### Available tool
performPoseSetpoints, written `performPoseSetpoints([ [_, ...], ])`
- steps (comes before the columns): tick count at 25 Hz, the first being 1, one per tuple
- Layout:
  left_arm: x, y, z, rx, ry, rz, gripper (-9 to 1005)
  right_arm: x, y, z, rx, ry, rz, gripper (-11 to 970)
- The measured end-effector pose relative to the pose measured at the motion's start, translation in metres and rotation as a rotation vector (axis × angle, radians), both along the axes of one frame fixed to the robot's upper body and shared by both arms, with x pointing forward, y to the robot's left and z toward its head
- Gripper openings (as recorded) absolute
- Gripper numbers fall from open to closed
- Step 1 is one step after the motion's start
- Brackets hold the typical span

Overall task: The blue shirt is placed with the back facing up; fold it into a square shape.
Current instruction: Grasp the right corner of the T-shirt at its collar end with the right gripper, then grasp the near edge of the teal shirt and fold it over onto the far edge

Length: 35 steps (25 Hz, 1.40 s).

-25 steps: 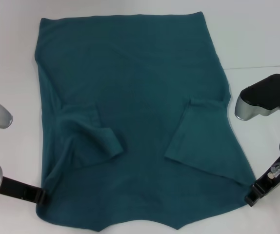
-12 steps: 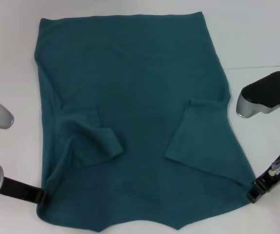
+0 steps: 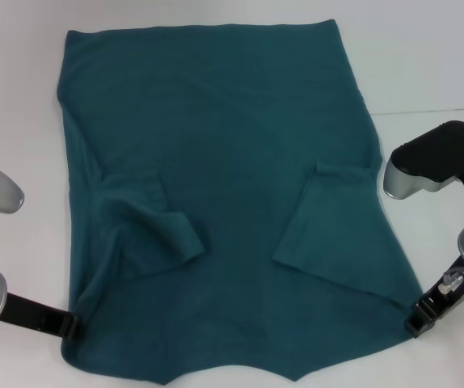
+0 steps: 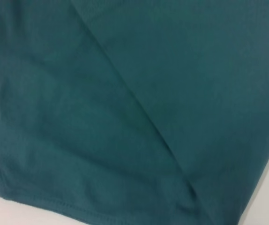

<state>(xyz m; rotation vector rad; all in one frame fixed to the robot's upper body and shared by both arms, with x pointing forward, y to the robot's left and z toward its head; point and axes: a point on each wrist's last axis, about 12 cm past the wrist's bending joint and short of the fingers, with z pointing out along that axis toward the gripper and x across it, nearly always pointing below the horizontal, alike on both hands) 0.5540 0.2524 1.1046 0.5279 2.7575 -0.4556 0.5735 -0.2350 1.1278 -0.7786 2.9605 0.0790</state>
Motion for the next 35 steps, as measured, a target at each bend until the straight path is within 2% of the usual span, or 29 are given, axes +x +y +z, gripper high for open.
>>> performPoseSetpoints([
  [7,0.000,0.000,0.000,0.000,0.000,0.000,12,-0.002,0.002,-0.003,-0.015,0.001,0.005,517],
  [17,-0.001,0.001,-0.001,-0.001,0.005,-0.001,12,-0.002,0.007,-0.009,0.027,-0.019,0.008,355],
  [23,-0.002,0.000,-0.003,-0.006,0.012,-0.002,12,-0.005,0.006,-0.012,0.037,-0.007,0.007,147],
  [28,-0.003,0.000,-0.004,-0.009,0.013,-0.001,12,-0.005,0.002,-0.009,0.057,-0.019,0.002,96],
  [35,-0.005,0.004,-0.001,-0.040,0.044,0.016,12,-0.006,-0.016,0.007,0.137,-0.025,0.013,55],
])
